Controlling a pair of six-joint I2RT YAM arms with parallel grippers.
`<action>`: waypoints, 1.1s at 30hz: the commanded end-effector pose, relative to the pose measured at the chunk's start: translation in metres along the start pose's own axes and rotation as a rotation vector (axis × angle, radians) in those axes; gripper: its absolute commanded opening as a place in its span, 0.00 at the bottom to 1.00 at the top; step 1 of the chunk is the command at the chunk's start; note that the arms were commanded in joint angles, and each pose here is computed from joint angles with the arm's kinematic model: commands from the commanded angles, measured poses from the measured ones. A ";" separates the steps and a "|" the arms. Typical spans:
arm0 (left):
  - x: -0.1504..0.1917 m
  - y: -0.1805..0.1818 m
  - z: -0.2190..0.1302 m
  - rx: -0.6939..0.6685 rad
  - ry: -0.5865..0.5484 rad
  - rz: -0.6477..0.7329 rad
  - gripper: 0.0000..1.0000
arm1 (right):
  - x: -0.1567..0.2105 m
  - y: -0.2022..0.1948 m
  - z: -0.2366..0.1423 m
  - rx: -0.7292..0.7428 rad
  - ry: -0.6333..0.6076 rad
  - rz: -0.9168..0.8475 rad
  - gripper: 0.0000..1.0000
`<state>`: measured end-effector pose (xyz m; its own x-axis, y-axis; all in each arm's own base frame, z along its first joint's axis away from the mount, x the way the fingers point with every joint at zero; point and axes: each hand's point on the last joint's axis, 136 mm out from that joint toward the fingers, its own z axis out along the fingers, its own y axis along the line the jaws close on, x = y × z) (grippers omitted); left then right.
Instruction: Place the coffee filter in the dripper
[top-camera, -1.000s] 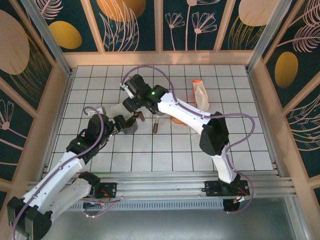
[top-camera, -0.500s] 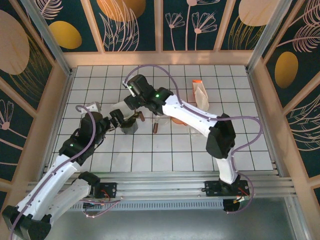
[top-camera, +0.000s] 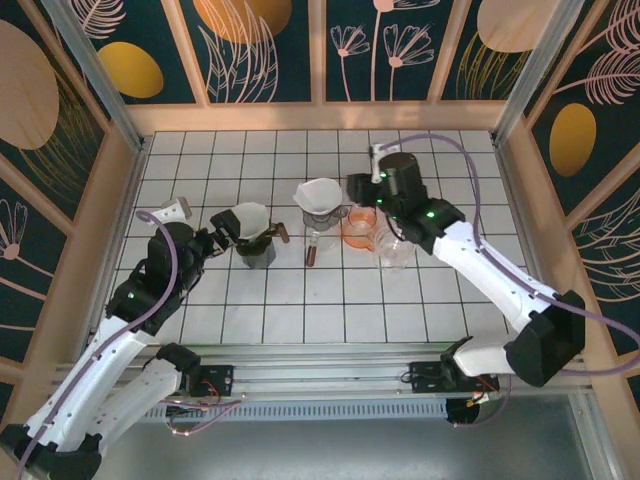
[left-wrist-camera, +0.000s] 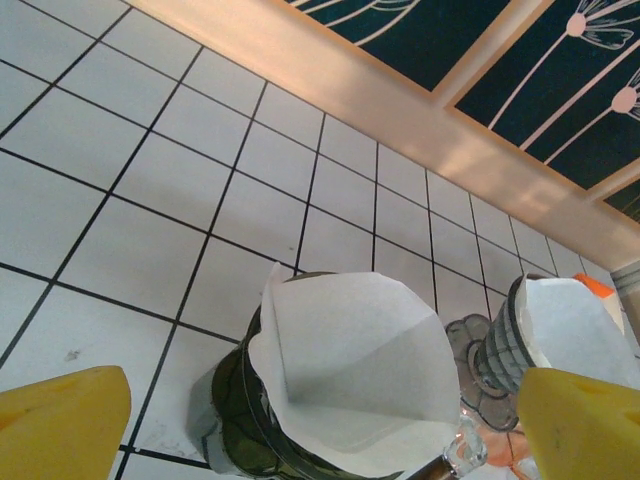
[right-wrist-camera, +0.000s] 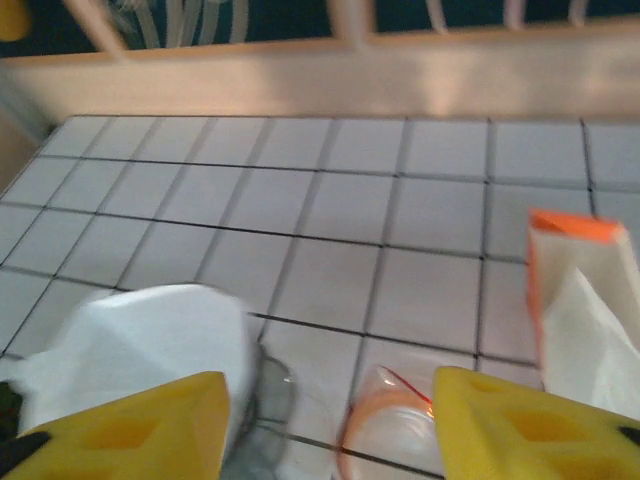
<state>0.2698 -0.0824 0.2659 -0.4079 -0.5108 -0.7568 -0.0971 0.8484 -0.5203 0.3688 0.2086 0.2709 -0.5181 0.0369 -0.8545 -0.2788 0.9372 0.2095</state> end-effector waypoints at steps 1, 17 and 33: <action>-0.009 0.001 -0.002 -0.003 -0.041 -0.003 0.99 | 0.035 0.004 0.032 -0.100 0.117 0.113 0.51; -0.007 0.007 -0.009 -0.016 -0.039 -0.009 0.99 | 0.060 -0.064 0.144 -0.028 0.299 0.230 0.43; -0.010 0.014 -0.015 -0.036 -0.061 -0.004 0.99 | 0.111 -0.067 0.162 -0.062 0.511 0.185 0.38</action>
<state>0.2611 -0.0721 0.2770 -0.3614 -0.5277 -0.7687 -0.1003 0.8417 -0.5306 0.4715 0.2035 0.0882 -0.8713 0.0547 -0.4877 -0.1557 0.9117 0.3803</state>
